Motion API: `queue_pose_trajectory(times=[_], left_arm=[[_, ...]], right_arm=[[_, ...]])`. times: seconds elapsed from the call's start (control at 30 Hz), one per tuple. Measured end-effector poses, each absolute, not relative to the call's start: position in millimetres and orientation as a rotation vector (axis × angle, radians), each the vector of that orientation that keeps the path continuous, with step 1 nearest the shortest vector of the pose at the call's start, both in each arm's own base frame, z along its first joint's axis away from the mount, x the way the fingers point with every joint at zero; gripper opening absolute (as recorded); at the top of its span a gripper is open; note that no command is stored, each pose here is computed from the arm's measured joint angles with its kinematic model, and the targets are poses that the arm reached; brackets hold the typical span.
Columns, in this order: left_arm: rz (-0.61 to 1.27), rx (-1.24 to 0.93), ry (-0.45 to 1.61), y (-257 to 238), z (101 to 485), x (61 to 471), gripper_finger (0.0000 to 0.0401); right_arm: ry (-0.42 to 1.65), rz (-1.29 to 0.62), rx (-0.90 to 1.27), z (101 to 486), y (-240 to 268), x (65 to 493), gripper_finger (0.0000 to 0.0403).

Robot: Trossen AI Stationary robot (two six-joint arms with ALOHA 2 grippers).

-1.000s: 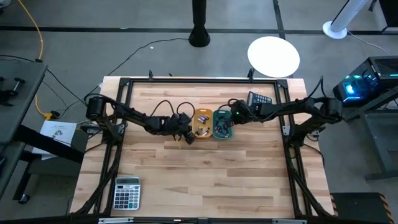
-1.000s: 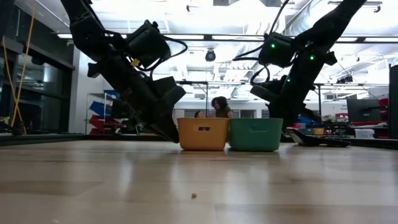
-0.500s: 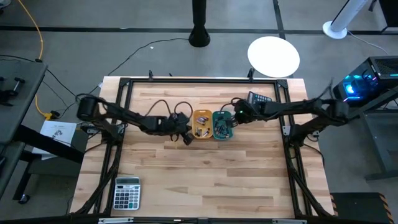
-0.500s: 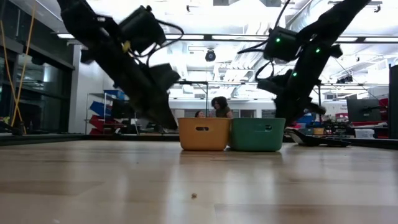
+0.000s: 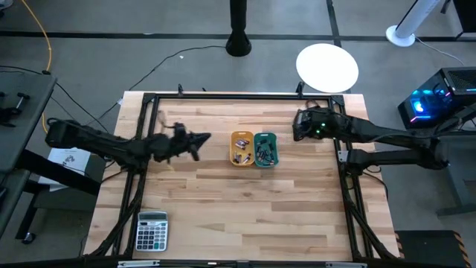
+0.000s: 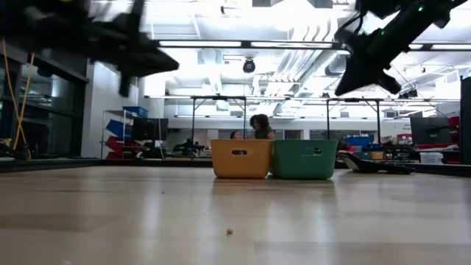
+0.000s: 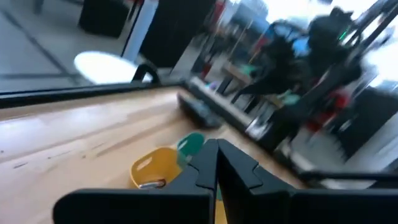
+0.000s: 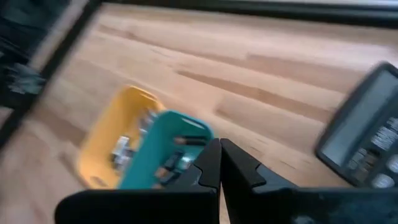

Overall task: Sort batteries
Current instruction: Return to Home Position

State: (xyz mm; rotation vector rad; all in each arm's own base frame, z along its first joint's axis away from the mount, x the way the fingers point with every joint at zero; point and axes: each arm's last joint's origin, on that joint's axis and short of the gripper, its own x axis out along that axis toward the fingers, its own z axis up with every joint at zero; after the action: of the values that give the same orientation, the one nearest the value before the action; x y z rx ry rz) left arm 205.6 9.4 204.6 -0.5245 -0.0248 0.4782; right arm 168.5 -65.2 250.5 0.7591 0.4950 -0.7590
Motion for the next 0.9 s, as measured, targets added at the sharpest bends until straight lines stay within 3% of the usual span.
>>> queue_pose_trajectory(times=[0.17,0.4,0.6,0.8,0.9], left_arm=[[0.468,-0.538,-0.192,10,191,171,0.0000],[0.459,-0.528,-0.211,20,171,148,0.0000],[0.417,-0.486,-0.157,23,167,144,0.0000],[0.415,-0.612,-0.171,23,166,144,0.0001],[0.414,-0.619,-0.174,23,166,144,0.0001]], right_arm=[[0.411,-0.702,0.749,264,-58,160,0.0000],[0.385,-0.592,0.731,272,-46,157,0.0000],[0.350,-0.493,0.706,281,-29,149,0.0000],[0.353,-0.394,0.642,284,-8,150,0.0000],[0.258,-0.353,0.596,277,-1,158,0.0000]])
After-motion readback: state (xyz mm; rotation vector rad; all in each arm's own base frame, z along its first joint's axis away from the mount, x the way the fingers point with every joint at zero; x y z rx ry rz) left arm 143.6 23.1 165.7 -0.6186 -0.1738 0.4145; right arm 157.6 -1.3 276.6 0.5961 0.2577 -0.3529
